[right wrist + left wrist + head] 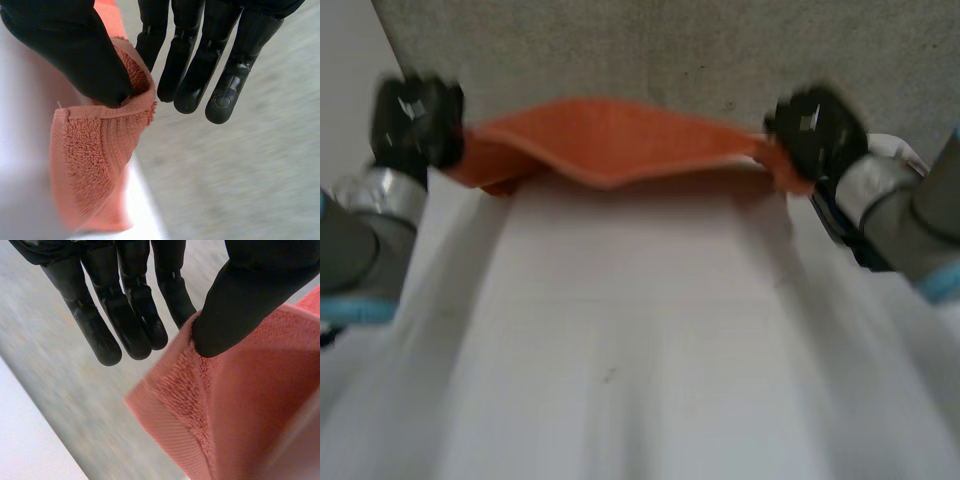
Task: Fold the laundry.
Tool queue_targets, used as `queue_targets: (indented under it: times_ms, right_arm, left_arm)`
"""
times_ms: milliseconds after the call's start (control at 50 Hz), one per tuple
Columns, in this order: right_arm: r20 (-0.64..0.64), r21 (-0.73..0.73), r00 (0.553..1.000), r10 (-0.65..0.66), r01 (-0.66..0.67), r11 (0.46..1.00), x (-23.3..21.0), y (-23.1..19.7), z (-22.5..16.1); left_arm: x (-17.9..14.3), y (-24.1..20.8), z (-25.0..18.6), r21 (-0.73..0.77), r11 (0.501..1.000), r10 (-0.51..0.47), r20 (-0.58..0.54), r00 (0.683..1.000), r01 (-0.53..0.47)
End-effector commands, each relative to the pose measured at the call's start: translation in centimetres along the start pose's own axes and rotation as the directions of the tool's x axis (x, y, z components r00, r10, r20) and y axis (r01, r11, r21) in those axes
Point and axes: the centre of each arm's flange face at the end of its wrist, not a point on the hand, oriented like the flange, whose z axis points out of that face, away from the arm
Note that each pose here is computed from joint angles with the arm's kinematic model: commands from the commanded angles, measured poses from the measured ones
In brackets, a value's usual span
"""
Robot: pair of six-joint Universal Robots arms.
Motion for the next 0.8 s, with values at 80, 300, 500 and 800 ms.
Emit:
queue_targets:
  times_ms: [80, 300, 500, 800]
  right_arm:
    - [0.167, -0.195, 0.982, 0.092, -0.058, 0.979, -4.7, 4.8, -4.5]
    - [0.229, -0.507, 0.938, 0.259, -0.111, 0.854, 0.1, 1.8, -11.5]
    - [0.509, -0.61, 0.823, 0.253, 0.138, 0.78, -1.3, 1.6, -17.1]
    - [0.246, -0.515, 0.969, -0.039, 0.164, 0.841, -1.5, 5.6, -7.6]
  left_arm:
    - [1.9, 3.4, -7.2, -0.269, 0.963, -0.006, -0.124, 0.992, -0.028]
    - [0.1, 0.4, -15.4, -0.669, 0.728, -0.032, -0.256, 0.966, -0.153]
    - [0.3, -0.3, -19.9, -0.727, 0.581, -0.006, -0.454, 0.891, -0.367]
    - [1.0, 3.1, -8.3, -0.493, 0.838, 0.094, -0.292, 0.952, -0.235]
